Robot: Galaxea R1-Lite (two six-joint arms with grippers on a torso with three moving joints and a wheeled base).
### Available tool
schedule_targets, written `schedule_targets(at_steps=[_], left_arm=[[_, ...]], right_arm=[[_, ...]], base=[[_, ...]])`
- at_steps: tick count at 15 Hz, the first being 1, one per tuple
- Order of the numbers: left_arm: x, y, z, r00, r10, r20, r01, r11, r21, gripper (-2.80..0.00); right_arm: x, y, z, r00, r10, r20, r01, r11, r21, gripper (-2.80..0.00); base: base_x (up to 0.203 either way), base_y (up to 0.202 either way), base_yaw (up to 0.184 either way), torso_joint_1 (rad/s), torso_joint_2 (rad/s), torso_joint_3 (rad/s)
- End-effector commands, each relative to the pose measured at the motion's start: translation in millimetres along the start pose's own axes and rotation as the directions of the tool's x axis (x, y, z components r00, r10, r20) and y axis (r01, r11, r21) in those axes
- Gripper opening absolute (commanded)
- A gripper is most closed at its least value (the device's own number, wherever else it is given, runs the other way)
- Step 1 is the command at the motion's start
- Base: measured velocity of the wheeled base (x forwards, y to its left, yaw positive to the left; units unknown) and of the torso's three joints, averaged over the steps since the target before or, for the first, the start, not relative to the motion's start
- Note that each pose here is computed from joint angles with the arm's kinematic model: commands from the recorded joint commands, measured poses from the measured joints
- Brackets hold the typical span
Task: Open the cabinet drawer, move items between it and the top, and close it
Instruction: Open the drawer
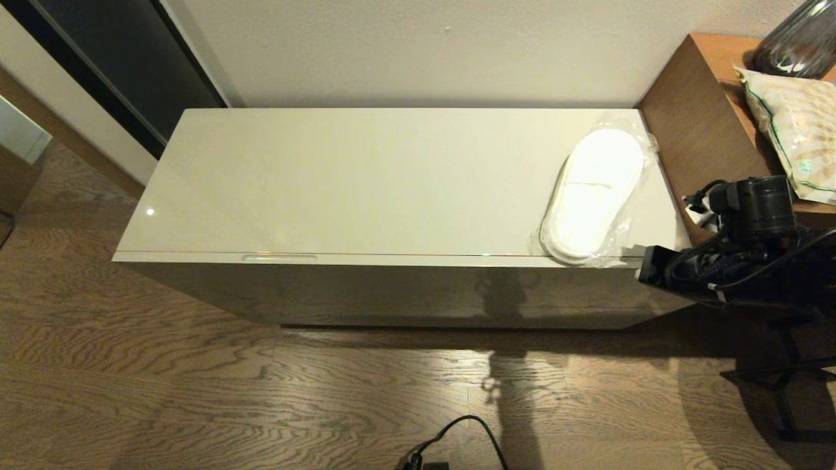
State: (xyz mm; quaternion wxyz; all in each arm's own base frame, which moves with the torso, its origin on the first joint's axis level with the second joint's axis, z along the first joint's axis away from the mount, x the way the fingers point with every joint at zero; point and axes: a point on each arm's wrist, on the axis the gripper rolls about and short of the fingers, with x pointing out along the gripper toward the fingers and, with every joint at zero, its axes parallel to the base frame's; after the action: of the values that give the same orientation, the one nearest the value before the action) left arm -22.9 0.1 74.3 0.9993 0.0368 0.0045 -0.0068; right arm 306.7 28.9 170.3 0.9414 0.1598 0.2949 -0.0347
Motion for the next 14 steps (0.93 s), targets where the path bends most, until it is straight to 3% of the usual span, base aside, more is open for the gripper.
schedule_targets(at_steps=[1,4,14], left_arm=[[0,0.0,0,1.0,-0.001,-0.001,0.001,1.0,0.0,-2.8],[0,0.0,0,1.0,-0.001,-0.002,0.001,1.0,0.0,-2.8],[0,0.0,0,1.0,-0.001,-0.001,0.001,1.0,0.0,-2.8]], right_arm=[[6,1,0,1.0,0.0,0.0,0.0,0.999,0.033,-2.8],[-1,8,15,0.992,0.051,0.114,-0.057,0.997,0.051,-2.8],[25,7,-3,0.999,0.026,0.032,-0.028,0.998,0.05,-2.8]], base=[[0.0,0.0,0.0,0.0,0.0,0.0],[0.0,0.0,0.0,0.0,0.0,0.0],[0.0,0.0,0.0,0.0,0.0,0.0]])
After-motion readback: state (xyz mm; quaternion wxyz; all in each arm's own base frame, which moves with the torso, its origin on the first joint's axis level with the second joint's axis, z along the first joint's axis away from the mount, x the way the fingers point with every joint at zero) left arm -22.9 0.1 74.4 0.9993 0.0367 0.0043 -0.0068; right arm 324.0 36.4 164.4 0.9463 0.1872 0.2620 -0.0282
